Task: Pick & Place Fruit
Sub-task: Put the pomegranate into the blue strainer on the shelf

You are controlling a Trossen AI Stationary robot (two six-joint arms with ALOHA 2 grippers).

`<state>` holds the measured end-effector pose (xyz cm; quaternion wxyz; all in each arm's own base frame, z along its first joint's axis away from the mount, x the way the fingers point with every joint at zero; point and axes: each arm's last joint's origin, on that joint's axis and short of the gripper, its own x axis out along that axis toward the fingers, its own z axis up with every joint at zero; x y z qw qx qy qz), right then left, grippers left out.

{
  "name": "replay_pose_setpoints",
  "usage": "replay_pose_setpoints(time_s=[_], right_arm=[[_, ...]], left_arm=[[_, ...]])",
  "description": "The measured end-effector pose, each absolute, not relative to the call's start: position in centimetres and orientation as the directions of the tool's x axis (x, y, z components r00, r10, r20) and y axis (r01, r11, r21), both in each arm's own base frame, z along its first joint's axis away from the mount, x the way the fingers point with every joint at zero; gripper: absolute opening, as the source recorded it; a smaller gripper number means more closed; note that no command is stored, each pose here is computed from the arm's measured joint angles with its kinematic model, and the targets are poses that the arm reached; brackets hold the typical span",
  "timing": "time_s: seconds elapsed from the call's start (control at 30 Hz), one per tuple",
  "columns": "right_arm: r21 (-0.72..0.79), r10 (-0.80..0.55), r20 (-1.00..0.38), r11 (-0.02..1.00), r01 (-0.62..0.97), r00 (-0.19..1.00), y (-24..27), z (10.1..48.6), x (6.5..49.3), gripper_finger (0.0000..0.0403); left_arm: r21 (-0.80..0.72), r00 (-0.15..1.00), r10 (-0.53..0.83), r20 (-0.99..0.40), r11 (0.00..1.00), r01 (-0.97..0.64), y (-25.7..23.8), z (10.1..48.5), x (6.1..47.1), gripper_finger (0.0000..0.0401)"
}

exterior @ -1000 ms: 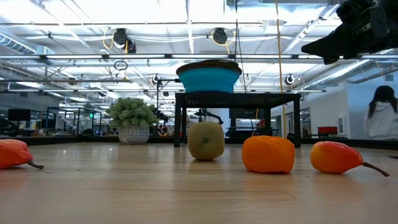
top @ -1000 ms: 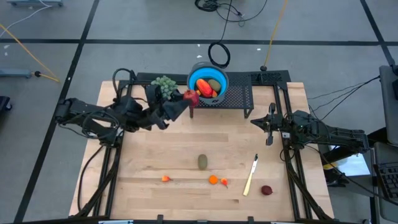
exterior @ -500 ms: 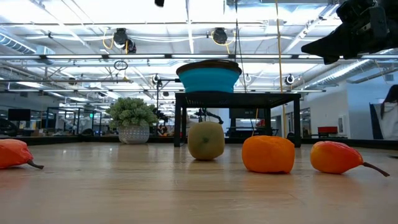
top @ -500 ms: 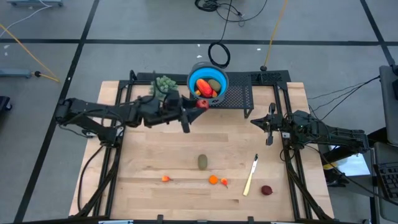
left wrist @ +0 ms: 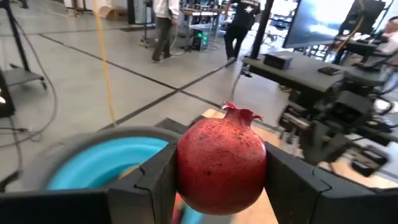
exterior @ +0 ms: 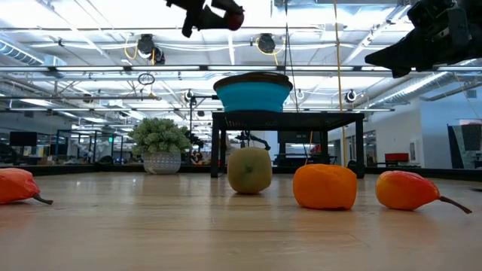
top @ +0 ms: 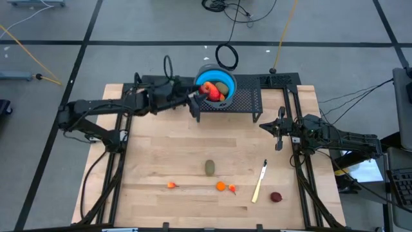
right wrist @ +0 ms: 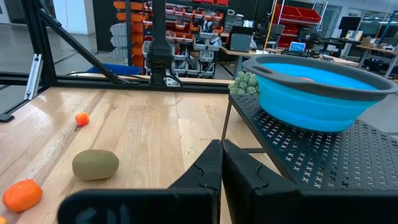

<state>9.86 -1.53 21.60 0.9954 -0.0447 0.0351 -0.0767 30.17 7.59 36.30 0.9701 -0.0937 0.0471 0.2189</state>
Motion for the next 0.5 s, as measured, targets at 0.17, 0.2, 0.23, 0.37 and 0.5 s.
replay_pose_setpoints(time_s=[0.17, 0.2, 0.23, 0.37, 0.5], right_arm=[[-0.094, -0.156, -0.064, 0.984, 0.149, 0.986, -1.5, 21.6, 9.9, 0.0000], [-0.094, -0.156, -0.064, 0.984, 0.149, 0.986, -1.5, 21.6, 9.9, 0.0000], [-0.094, -0.156, -0.064, 0.984, 0.149, 0.986, -1.5, 21.6, 9.9, 0.0000], [-0.094, -0.156, -0.065, 0.984, 0.150, 0.986, -1.5, 21.6, 9.9, 0.0000], [-0.094, -0.157, -0.065, 0.984, 0.150, 0.986, -1.5, 21.6, 9.8, 0.0000]], left_arm=[[-0.107, 0.889, 0.436, -0.139, 0.886, -0.451, 10.0, 36.4, 29.8, 0.0200], [-0.090, 0.887, 0.440, -0.139, 0.887, -0.453, 10.4, 36.7, 29.9, 0.0200], [-0.066, 0.883, 0.445, -0.149, 0.887, -0.457, 10.8, 36.8, 30.0, 0.0200], [0.032, 0.869, 0.454, -0.196, 0.889, -0.457, 12.7, 37.3, 31.0, 0.0200], [0.093, 0.843, 0.457, -0.283, 0.888, -0.450, 14.8, 37.5, 32.3, 0.0200]])
